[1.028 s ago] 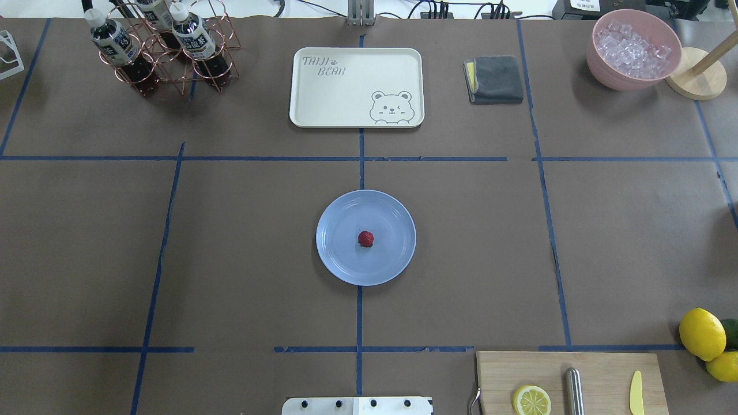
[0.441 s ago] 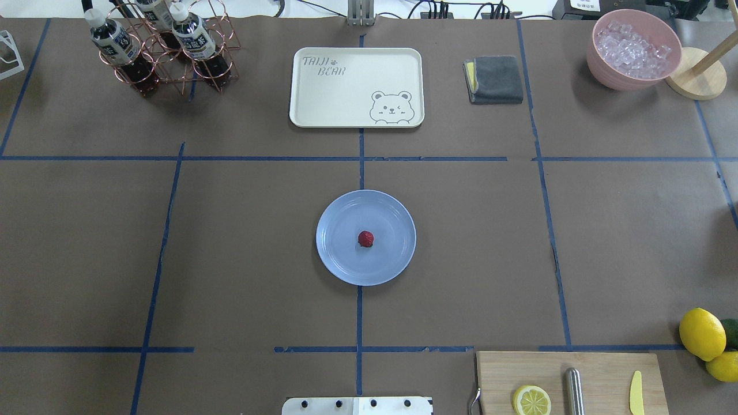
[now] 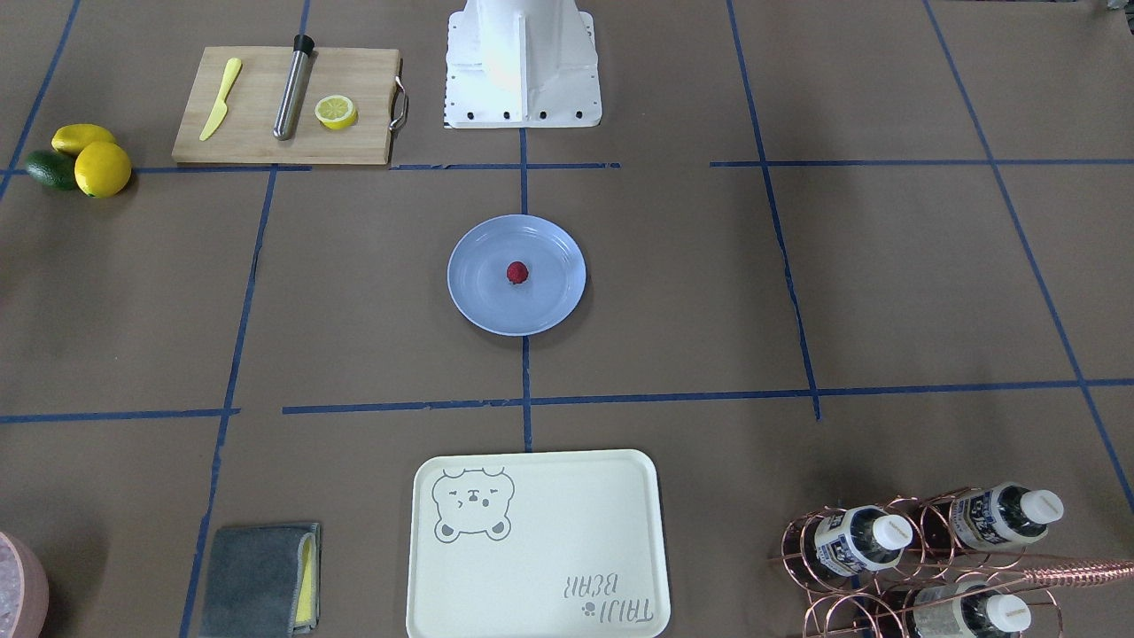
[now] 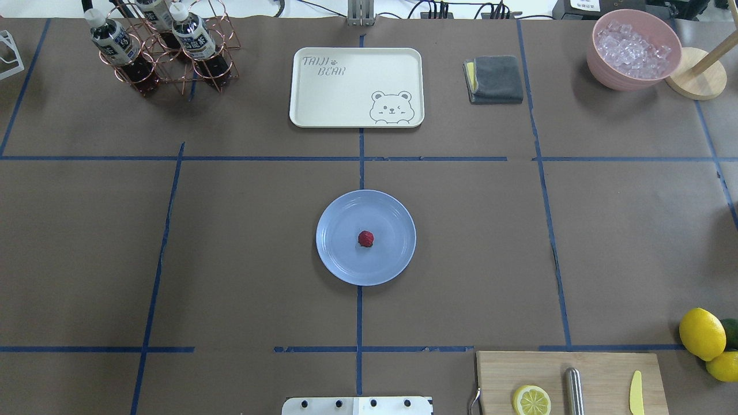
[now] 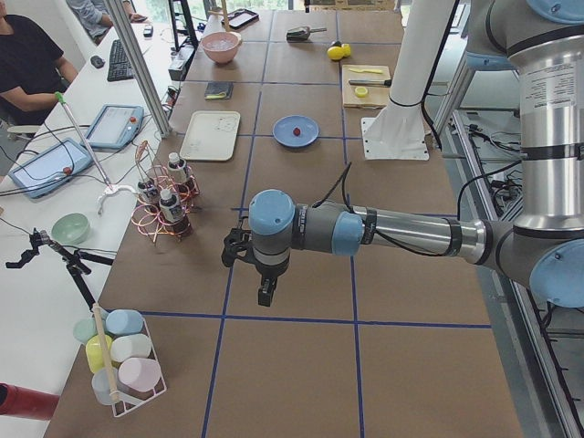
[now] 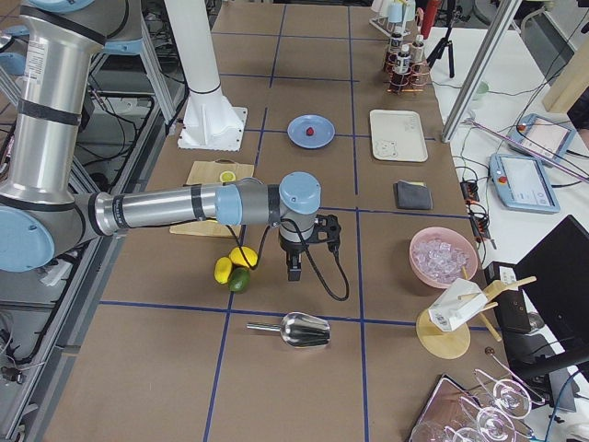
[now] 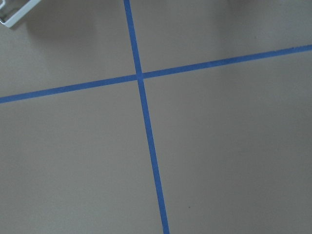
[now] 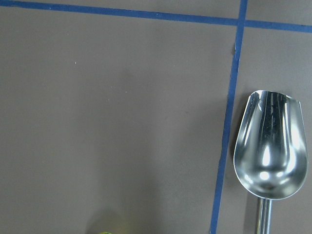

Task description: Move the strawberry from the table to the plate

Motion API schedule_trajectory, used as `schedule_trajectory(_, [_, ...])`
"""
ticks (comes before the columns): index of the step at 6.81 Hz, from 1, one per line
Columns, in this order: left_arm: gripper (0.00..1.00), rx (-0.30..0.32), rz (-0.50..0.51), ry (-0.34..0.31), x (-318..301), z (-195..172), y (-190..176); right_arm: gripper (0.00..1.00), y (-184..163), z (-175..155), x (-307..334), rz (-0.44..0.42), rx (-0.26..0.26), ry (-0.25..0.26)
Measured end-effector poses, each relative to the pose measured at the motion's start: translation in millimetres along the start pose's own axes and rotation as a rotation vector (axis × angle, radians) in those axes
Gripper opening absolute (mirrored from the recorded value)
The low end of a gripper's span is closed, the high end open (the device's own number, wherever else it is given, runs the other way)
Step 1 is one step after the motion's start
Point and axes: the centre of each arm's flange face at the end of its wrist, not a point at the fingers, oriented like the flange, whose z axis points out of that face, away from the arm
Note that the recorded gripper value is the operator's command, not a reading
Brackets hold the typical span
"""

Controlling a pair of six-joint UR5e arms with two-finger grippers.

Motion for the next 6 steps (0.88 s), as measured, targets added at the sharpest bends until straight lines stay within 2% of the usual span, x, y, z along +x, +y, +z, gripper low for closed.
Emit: schedule_trajectory(6, [1.00,-0.001,-0.006,0.000,-4.4,2.2,-4.8,1.00,-3.1,-2.6,-2.7,-0.007,0.007,0.001])
